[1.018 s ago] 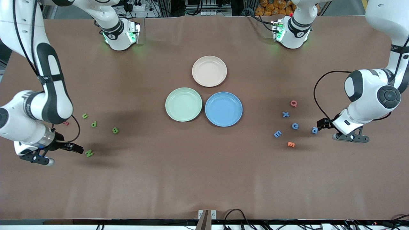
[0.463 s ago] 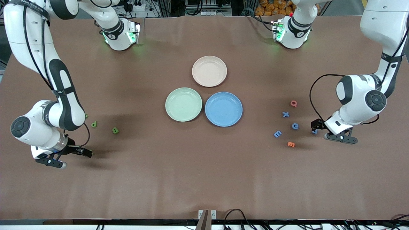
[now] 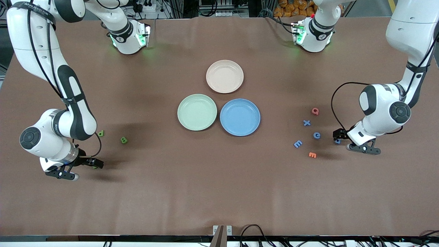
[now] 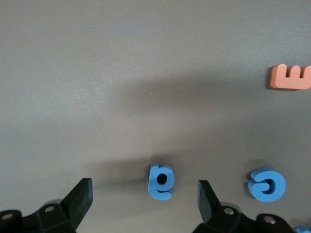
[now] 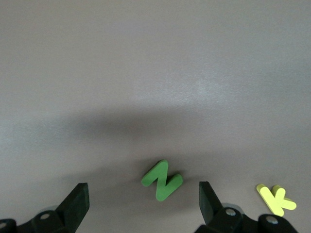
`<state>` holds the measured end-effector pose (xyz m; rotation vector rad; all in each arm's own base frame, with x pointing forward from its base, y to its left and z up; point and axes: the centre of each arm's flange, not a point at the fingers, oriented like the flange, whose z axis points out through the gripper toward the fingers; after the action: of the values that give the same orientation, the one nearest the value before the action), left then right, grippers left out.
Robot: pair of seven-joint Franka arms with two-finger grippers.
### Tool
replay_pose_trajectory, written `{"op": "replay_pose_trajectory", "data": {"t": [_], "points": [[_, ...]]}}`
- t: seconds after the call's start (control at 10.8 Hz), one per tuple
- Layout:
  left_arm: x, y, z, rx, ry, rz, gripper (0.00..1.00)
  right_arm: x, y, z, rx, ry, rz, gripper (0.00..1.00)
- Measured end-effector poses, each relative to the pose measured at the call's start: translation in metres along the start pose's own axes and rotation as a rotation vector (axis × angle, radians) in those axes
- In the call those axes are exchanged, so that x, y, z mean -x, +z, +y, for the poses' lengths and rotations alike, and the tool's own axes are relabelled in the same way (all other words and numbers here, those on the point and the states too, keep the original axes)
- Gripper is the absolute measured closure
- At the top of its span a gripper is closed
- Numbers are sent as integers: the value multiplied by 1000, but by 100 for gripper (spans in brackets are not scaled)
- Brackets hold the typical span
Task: Sort letters by color into matching plates
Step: 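Lower the right gripper and grasp the green N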
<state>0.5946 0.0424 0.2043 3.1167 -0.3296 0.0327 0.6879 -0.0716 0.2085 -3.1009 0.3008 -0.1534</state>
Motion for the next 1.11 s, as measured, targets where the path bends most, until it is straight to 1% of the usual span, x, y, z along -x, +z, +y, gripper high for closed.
{"op": "replay_pose_trajectory", "data": {"t": [0.19, 0.56, 0.65, 0.74, 0.93, 1.11], "points": [[1, 8, 1, 3, 4, -4, 5, 0, 4, 11, 2, 59, -4, 0], [1, 11, 2, 5, 5, -10, 12, 0, 6, 18, 3, 257, -6, 0], [2, 11, 2, 5, 5, -10, 20, 0, 6, 18, 2, 296, -6, 0], [2, 12, 2, 6, 5, -12, 26, 0, 6, 18, 2, 338, -7, 0], [2, 14, 2, 7, 5, -15, 27, 1, 9, 18, -4, 435, -12, 0], [3, 17, 2, 9, 5, -19, 28, 3, 14, 17, -31, 523, -26, 0]]}}
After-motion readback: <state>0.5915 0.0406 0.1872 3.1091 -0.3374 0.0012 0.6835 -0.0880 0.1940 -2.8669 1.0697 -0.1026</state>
